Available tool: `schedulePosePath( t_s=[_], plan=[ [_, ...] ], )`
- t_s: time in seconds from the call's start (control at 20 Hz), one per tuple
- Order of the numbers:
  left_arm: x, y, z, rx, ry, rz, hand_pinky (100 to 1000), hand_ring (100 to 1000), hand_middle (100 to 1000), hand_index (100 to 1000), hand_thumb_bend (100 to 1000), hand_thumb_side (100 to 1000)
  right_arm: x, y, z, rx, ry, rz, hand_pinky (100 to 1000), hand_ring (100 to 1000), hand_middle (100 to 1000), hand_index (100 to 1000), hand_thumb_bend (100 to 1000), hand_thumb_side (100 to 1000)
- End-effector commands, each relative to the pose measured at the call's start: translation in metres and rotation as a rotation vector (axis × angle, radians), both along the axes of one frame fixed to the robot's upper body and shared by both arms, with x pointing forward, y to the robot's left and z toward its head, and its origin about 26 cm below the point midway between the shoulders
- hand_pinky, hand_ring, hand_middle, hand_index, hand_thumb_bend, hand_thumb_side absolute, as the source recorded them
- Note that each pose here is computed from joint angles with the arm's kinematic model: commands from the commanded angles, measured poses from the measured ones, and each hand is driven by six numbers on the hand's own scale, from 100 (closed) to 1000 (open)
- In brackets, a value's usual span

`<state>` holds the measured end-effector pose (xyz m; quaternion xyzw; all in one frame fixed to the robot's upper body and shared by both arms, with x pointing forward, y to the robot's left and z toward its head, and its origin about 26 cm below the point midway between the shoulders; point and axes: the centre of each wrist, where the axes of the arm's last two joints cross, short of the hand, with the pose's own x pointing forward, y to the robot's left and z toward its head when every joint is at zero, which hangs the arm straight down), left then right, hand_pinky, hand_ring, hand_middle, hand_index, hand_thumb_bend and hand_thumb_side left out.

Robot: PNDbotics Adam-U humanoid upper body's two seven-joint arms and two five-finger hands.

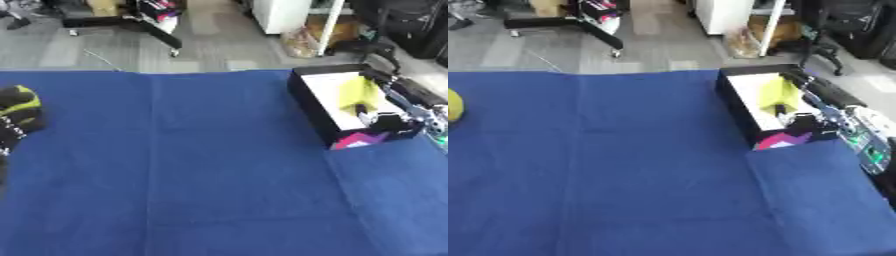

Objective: Pick up the objects with one hand, pass them to the other hand, and then place them into the box on the other side of the table.

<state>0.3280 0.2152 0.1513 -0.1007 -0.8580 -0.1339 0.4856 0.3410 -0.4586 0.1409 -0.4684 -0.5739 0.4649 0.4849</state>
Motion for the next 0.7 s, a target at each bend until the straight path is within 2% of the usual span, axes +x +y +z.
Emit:
schedulePosePath(
  t_s=[0.05, 0.15, 0.2, 0.25, 0.3, 0.35, 0.4, 0.45, 0.5, 0.55, 0.6, 0.65, 0.7],
  plan=[
    [-0.0014, 0.0010, 0.0083, 0.002, -0.030, -0.004, 755, 749, 750, 835, 525, 727, -0.0011, -0.0097, 0.0228, -0.009, -0.059, -0.032, 1000, 1000, 1000, 1000, 100, 965],
    [-0.0014, 0.0011, 0.0082, 0.002, -0.029, -0.003, 755, 750, 750, 835, 525, 727, -0.0013, -0.0123, 0.0176, 0.085, -0.059, -0.084, 974, 998, 1000, 1000, 100, 1000],
    [-0.0014, 0.0010, 0.0082, 0.002, -0.030, -0.004, 755, 750, 750, 835, 525, 727, -0.0011, -0.0115, 0.0177, 0.110, -0.054, -0.086, 970, 1000, 1000, 1000, 100, 521],
    [-0.0014, 0.0009, 0.0084, 0.002, -0.030, -0.004, 755, 750, 750, 835, 525, 727, -0.0014, -0.0091, 0.0206, 0.074, -0.039, -0.059, 980, 1000, 1000, 1000, 100, 103],
    [-0.0014, 0.0009, 0.0085, 0.002, -0.031, -0.004, 755, 750, 750, 835, 525, 727, -0.0015, -0.0076, 0.0233, 0.026, -0.032, -0.041, 974, 1000, 1000, 1000, 100, 387],
    [-0.0014, 0.0010, 0.0085, 0.001, -0.031, -0.003, 755, 750, 750, 835, 525, 727, -0.0012, -0.0068, 0.0247, 0.011, -0.044, -0.038, 968, 1000, 1000, 1000, 100, 580],
    [-0.0014, 0.0010, 0.0085, 0.001, -0.031, -0.003, 755, 750, 750, 835, 525, 727, -0.0011, -0.0070, 0.0231, 0.029, -0.054, -0.045, 957, 1000, 992, 1000, 100, 707],
    [-0.0014, 0.0011, 0.0083, 0.001, -0.030, -0.003, 755, 750, 750, 835, 525, 727, -0.0014, -0.0075, 0.0213, 0.048, -0.050, -0.050, 970, 1000, 1000, 1000, 100, 157],
    [-0.0015, 0.0011, 0.0082, 0.001, -0.030, -0.003, 755, 750, 750, 835, 525, 727, -0.0017, -0.0080, 0.0220, 0.033, -0.040, -0.051, 966, 1000, 1000, 1000, 100, 309],
    [-0.0015, 0.0012, 0.0082, 0.000, -0.030, -0.002, 755, 750, 750, 835, 525, 727, -0.0015, -0.0075, 0.0221, 0.037, -0.045, -0.052, 963, 1000, 1000, 1000, 100, 697],
    [-0.0015, 0.0013, 0.0081, 0.000, -0.030, -0.001, 755, 750, 750, 835, 524, 727, -0.0014, -0.0076, 0.0203, 0.066, -0.048, -0.059, 954, 994, 967, 1000, 100, 846],
    [-0.0015, 0.0013, 0.0081, 0.000, -0.030, -0.001, 754, 750, 750, 835, 524, 727, -0.0015, -0.0077, 0.0183, 0.109, -0.044, -0.065, 957, 998, 981, 1000, 100, 555],
    [-0.0015, 0.0012, 0.0080, 0.000, -0.030, -0.002, 755, 750, 750, 835, 524, 727, -0.0020, -0.0081, 0.0192, 0.107, -0.032, -0.061, 966, 1000, 1000, 1000, 100, 198]
  ],
)
